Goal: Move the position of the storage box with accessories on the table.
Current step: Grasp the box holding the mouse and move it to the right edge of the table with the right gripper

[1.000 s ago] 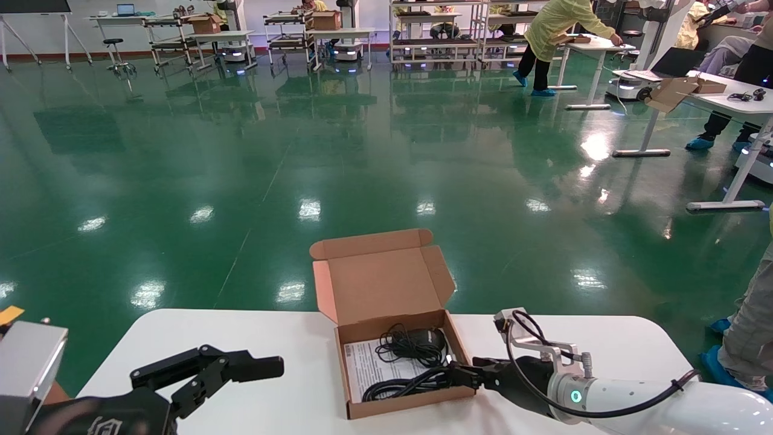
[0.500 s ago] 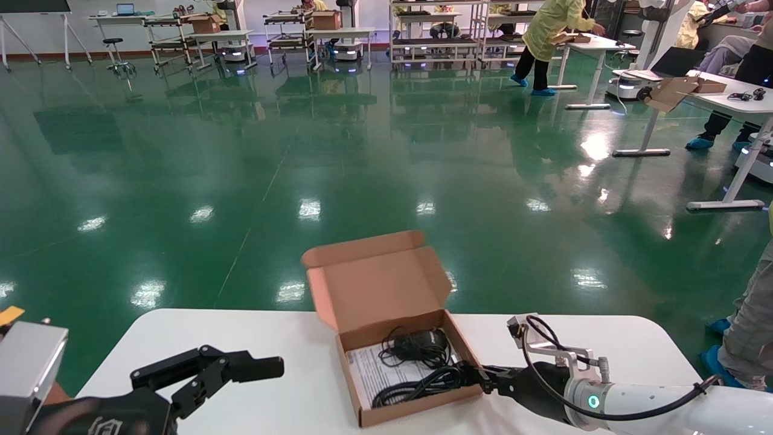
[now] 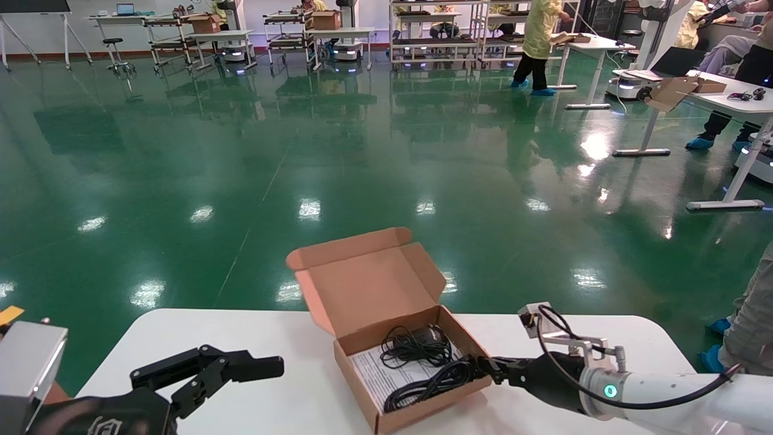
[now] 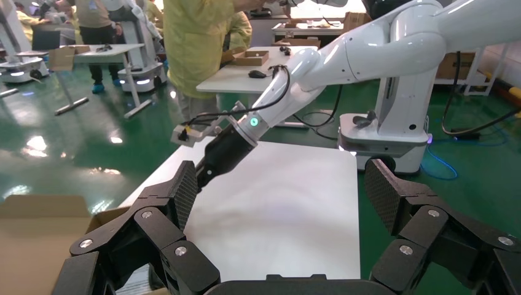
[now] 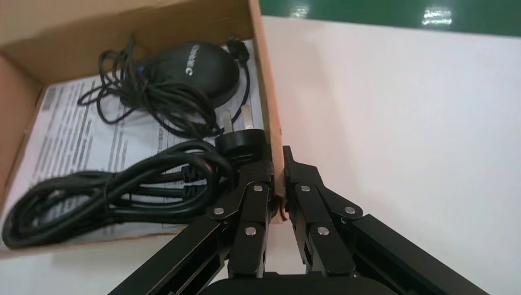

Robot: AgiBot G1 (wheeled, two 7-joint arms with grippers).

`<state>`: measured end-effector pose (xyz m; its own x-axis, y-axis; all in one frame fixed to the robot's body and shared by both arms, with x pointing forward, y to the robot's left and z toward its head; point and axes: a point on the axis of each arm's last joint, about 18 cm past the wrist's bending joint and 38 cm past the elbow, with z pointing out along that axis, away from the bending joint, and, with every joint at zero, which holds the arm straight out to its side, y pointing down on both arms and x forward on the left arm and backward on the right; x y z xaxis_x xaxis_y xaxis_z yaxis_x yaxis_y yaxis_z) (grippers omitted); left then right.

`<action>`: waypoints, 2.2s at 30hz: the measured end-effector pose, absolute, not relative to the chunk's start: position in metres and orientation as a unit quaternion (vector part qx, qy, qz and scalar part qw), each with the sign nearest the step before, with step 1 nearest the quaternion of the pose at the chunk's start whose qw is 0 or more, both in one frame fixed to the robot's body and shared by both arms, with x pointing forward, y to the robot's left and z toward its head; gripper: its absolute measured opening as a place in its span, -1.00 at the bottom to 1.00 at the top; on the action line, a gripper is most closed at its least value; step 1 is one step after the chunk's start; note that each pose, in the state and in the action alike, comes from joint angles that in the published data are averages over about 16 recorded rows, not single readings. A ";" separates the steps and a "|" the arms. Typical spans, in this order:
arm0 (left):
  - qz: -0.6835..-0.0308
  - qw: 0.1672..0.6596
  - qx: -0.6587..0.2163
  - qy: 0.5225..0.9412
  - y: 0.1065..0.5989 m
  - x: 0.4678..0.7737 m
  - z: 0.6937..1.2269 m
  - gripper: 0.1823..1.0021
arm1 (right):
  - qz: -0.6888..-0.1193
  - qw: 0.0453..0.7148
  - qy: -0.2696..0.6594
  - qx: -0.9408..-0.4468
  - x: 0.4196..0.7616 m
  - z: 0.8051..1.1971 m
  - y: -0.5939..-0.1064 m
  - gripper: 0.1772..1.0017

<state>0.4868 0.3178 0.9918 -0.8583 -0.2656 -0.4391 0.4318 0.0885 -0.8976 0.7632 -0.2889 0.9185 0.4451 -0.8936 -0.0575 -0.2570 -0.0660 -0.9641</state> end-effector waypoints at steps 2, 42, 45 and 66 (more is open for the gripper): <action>-0.672 0.259 0.060 0.691 0.318 0.487 0.992 1.00 | -0.303 0.532 0.426 -0.666 0.761 0.927 -0.293 -0.93; -0.672 0.259 0.060 0.691 0.318 0.487 0.992 1.00 | -0.450 0.505 0.411 -0.611 0.650 1.086 -0.502 -0.93; -0.672 0.259 0.060 0.691 0.318 0.487 0.992 1.00 | -0.459 0.495 0.424 -0.604 0.644 1.080 -0.519 -0.93; -0.672 0.259 0.060 0.691 0.318 0.487 0.992 1.00 | -0.476 0.437 0.504 -0.573 0.621 0.996 -0.596 -0.93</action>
<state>0.4868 0.3178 0.9918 -0.8583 -0.2656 -0.4391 0.4318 0.0885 -0.8976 0.6213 -0.5964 0.9955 0.0381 -0.9937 0.1051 -0.1610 -0.1099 -0.9808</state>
